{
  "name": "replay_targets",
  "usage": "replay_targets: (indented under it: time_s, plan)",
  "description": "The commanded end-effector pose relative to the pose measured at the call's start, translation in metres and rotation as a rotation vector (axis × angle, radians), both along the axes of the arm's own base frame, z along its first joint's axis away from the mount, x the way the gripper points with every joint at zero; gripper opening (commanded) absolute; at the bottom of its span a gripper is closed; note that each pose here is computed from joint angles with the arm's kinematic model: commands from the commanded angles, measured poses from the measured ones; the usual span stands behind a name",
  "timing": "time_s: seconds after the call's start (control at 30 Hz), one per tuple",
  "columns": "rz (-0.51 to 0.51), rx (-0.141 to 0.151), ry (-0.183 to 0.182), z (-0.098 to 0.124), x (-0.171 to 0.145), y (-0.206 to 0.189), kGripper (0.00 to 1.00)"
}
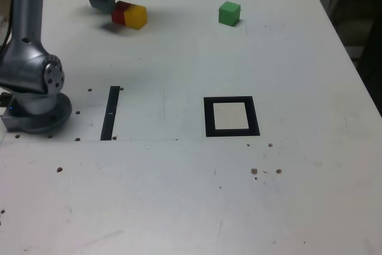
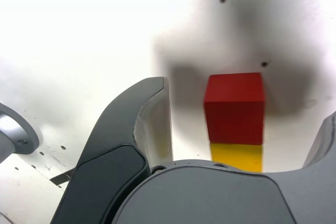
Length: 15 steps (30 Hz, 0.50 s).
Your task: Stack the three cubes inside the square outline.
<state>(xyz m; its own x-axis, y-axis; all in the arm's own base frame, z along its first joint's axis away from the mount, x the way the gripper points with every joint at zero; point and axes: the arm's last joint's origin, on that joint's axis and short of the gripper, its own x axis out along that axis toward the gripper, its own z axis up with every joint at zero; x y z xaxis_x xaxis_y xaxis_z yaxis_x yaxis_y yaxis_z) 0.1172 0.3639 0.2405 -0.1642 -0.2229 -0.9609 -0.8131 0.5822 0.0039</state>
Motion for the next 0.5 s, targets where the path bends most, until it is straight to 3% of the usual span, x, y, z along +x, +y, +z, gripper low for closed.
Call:
replay_targets:
  time_s: [0.0,0.47]
  plan:
    - [0.01,-0.01,0.003,-0.004,-0.001,0.003,0.99]
    - [0.021,-0.062,0.02,-0.025,-0.002,0.011,0.95]
